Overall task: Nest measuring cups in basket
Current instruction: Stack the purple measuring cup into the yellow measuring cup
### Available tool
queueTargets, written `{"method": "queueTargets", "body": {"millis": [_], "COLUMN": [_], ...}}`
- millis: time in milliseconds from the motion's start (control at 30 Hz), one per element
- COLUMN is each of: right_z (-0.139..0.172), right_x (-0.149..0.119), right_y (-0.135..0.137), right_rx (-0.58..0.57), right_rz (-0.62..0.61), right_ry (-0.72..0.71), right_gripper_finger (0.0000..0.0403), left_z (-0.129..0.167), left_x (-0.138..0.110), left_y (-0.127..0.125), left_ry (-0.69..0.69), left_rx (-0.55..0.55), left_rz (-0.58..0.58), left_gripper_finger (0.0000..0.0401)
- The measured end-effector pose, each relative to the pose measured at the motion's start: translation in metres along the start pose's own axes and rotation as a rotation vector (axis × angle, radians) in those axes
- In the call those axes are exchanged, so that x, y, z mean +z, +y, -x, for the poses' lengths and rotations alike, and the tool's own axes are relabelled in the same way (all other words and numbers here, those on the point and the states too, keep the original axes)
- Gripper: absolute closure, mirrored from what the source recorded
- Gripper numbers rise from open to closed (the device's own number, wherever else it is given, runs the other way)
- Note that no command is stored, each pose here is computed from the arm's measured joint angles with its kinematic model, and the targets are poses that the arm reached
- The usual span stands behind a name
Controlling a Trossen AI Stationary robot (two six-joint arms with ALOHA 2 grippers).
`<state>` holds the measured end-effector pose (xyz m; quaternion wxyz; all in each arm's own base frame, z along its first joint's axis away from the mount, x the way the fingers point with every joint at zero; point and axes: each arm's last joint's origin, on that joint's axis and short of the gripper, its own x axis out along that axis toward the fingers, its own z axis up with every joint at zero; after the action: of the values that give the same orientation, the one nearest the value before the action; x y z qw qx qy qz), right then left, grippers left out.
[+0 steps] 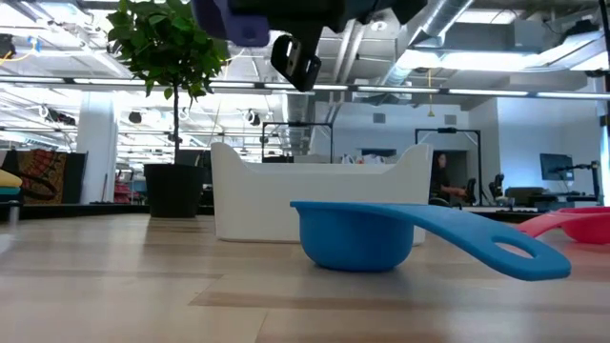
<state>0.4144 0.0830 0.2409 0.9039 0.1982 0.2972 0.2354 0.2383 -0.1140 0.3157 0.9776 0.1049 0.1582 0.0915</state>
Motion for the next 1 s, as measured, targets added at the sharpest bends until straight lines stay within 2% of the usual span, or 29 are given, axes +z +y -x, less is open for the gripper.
{"method": "queueTargets", "body": {"millis": [100,267,500,633,833,1000], "right_z": [0.000,0.001,0.004,0.005,0.006,0.008], "right_x": [0.000,0.001,0.003,0.003,0.005,0.011], "right_y": [0.001,-0.002,-0.009,-0.011,-0.011,-0.007], "right_rx": [0.020,0.026,0.012,-0.006,-0.003,-0.009], "right_rz": [-0.008,-0.047,-0.120,-0.176,-0.251,-0.269], "right_ry": [0.009,0.011,0.004,0.000,0.004,0.026], "right_gripper_finger": [0.0391,0.0391,0.0385,0.0385,0.0380,0.0373], "left_z": [0.000,0.000,-0.004,-0.007,-0.007,-0.007], "left_x": [-0.002,-0.008,-0.012,-0.016,-0.020,-0.021], "left_y": [-0.002,-0.001,-0.002,-0.003,0.001,0.001], "left_ry": [0.019,0.067,0.100,0.128,0.155,0.167], "left_rx": [-0.076,-0.049,0.003,0.027,0.055,0.060], "left_rz": [-0.088,-0.118,-0.032,0.003,0.115,0.210], "left_gripper_finger": [0.0278,0.0278,0.0286,0.0316,0.0368,0.0380]}}
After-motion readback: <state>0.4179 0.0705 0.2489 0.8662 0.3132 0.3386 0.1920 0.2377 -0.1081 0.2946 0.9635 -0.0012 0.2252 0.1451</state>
